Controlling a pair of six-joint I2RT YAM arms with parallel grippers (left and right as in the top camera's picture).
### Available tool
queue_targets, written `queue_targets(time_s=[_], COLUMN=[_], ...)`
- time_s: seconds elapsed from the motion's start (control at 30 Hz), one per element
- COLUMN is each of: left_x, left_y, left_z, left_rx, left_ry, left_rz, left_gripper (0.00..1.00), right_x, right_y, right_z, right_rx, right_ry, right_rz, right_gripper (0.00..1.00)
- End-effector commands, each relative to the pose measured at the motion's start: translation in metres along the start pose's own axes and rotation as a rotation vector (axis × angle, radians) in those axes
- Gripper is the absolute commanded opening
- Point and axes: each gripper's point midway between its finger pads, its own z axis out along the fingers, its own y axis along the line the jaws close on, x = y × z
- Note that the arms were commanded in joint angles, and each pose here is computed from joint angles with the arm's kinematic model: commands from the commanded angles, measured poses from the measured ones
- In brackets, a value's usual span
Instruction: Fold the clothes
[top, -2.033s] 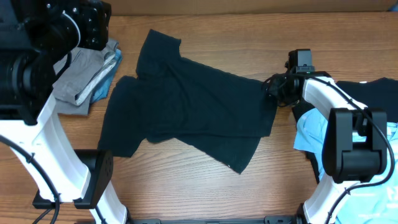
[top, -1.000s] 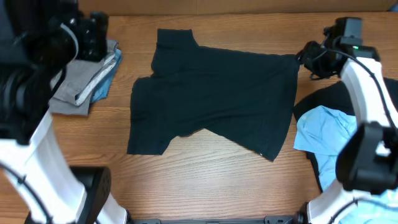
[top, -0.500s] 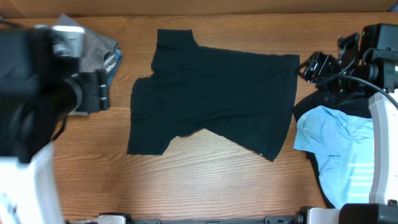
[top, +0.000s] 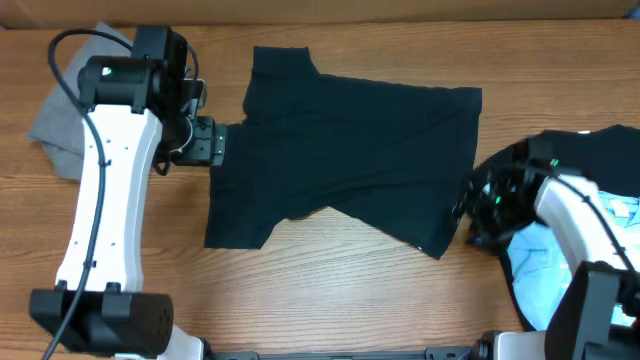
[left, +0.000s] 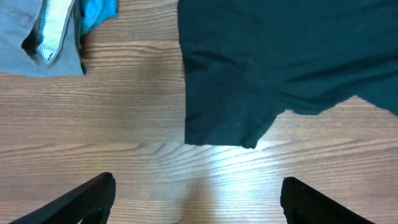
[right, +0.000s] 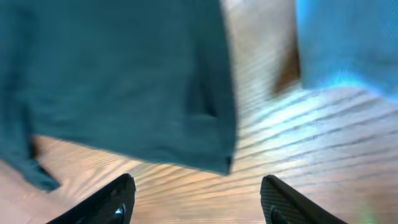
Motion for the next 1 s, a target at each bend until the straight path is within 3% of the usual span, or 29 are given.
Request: queue_targets(time_s=[0.0,0.4,0.53,0.6,0.7,0.97], left_x=[-0.004,-0.01,-0.011,-0.011,-0.011,-0.011], left_y=[0.009,0.05,0.056,0.056,0.057,0.056], left_z=[0.013,0.016,0.016,0.016,0.016,0.016], left_rx=[0.014,0.03,0.028,0.027,0.026,0.027], left_ry=[0.03,0.006,0.0,-0.001,-0.001,0.0], left_rz=[-0.058,-0.2,-0.215,-0.213,-0.211,-0.197], left_gripper=[0.88,0.93,0.93,0.94,0.95,0.96], right_x=[0.013,0.014,0.021,0.023,0.022,0.002], right_y=[-0.008,-0.008,-0.004,-0.004,-0.004,-0.023], right_z=[0.019,0.046,0.049,0.049,0.043,-0.03], right_rx=[-0.028,-0.103,-0.095,-0.089,-0.073,0.204], right_ry=[0.037,0.011,0.028,0.037,0.039,-0.09], right_rz=[0.037,0.037,0.009,0.009,0.019,0.078], right_gripper=[0.67,0.58,0.38,0.17,0.04,0.04])
